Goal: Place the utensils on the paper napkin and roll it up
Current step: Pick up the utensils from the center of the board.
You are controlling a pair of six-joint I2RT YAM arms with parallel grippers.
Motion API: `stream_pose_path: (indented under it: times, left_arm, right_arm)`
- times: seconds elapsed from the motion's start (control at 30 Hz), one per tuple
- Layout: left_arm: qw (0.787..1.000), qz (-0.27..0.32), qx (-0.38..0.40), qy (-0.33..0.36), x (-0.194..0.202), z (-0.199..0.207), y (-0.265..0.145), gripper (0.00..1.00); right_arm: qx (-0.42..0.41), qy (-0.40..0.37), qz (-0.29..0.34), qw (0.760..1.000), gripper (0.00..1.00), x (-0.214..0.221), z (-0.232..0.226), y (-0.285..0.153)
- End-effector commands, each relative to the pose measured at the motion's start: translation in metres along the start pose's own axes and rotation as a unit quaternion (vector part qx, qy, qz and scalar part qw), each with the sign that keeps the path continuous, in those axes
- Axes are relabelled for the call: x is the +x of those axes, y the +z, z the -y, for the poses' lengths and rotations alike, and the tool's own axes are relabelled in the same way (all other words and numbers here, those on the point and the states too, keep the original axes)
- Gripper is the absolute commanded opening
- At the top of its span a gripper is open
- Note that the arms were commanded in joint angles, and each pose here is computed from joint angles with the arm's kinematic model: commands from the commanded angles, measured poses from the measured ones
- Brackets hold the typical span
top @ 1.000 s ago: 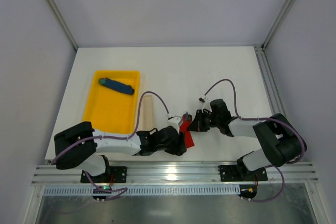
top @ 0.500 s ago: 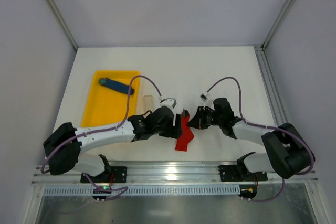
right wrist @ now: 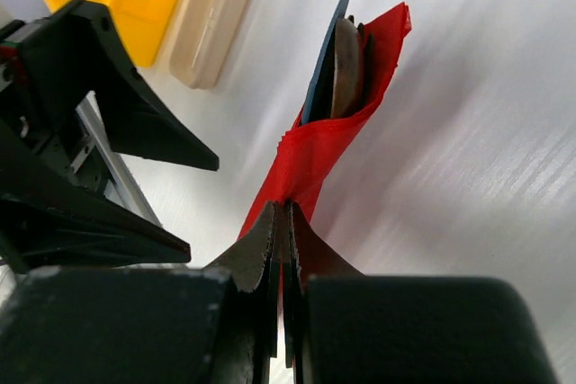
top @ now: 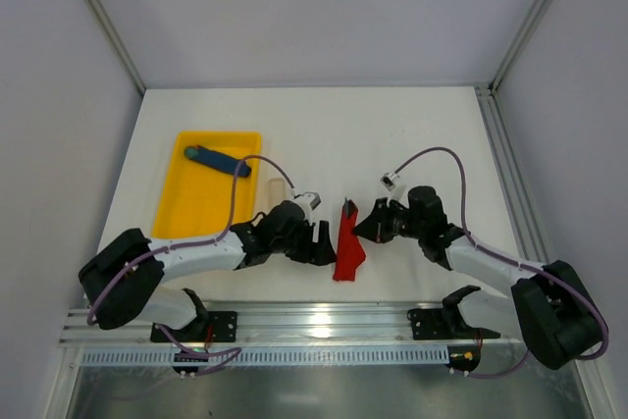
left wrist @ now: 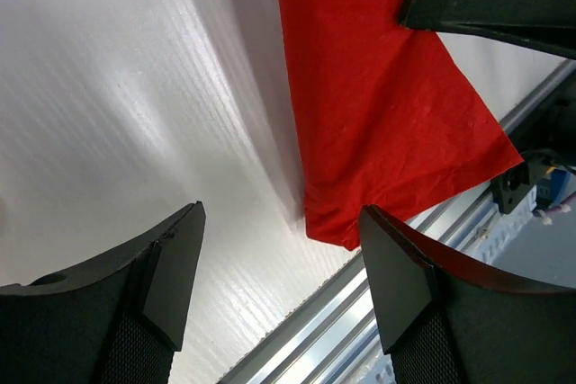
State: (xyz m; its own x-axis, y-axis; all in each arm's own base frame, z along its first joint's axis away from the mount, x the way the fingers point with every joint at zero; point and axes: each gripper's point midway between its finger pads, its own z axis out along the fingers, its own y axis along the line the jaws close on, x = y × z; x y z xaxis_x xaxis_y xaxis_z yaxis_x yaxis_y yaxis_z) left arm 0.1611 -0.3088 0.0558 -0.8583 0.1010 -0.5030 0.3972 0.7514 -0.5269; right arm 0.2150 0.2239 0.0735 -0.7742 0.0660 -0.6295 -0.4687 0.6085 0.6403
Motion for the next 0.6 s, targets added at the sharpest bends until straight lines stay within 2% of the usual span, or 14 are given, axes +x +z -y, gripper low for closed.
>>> stream_pose_path:
  times: [0.0, 0.4, 0.57]
  left_arm:
    - [0.993, 0.027, 0.11, 0.022, -0.018, 0.035, -0.005, 0.75]
    - [0.976, 0.027, 0.21, 0.043, -0.037, 0.033, -0.011, 0.77]
    - [0.976, 0.014, 0.209, 0.062, -0.042, 0.029, -0.004, 0.76]
  right_arm:
    - [-0.011, -0.034, 0.033, 0.999, 0.04, -0.019, -0.013, -0.009]
    - [-0.056, -0.058, 0.051, 0.995, 0.04, -0.024, -0.037, -0.022]
    - [-0.067, -0.06, 0.058, 0.994, 0.04, -0.025, -0.043, -0.026]
